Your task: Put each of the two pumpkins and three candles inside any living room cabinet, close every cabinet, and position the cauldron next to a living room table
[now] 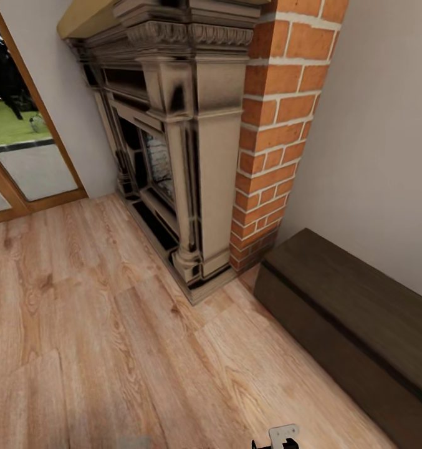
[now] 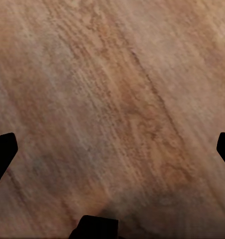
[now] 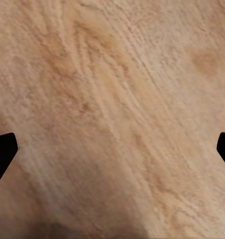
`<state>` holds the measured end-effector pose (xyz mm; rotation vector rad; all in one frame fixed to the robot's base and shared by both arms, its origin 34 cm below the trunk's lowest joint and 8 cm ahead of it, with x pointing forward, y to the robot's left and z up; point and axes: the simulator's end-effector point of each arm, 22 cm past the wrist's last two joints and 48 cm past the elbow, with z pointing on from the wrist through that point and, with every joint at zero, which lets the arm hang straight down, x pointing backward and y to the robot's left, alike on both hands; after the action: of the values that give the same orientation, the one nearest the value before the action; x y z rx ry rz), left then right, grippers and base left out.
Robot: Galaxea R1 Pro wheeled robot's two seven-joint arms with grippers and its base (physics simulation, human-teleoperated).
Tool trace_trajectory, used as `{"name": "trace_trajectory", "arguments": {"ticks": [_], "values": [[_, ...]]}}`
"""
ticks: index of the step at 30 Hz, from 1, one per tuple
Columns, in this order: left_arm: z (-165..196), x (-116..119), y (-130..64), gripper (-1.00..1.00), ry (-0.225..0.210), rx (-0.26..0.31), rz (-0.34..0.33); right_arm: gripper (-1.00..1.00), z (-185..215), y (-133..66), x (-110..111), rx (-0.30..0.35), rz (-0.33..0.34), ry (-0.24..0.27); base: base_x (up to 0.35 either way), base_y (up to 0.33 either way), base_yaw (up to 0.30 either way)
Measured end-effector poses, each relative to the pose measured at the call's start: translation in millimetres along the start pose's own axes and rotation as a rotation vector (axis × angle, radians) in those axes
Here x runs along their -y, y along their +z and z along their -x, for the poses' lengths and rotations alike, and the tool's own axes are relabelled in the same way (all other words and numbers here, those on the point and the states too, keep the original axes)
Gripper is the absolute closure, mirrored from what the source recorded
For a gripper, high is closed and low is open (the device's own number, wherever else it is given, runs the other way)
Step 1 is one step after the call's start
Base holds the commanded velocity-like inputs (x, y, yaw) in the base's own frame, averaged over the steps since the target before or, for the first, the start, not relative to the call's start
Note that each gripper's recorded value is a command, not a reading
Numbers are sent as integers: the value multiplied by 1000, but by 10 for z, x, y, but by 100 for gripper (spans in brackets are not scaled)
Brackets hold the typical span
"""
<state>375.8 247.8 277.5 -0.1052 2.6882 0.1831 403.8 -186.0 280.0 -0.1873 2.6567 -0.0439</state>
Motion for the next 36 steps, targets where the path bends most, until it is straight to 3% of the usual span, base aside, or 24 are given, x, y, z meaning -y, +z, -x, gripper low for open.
{"name": "trace_trajectory", "arguments": {"ticks": [14,21,36], "values": [[-93,-35,18,-100,4,-22,6,-100,-89,13,-25,-19,4,0,0,0,163],[-238,-42,20,-100,21,-78,6,-100,-134,20,-32,-29,6,-1,0,0,163],[-340,-53,28,-100,25,-101,9,-100,-233,33,-36,-49,8,-2,0,0,168]]}}
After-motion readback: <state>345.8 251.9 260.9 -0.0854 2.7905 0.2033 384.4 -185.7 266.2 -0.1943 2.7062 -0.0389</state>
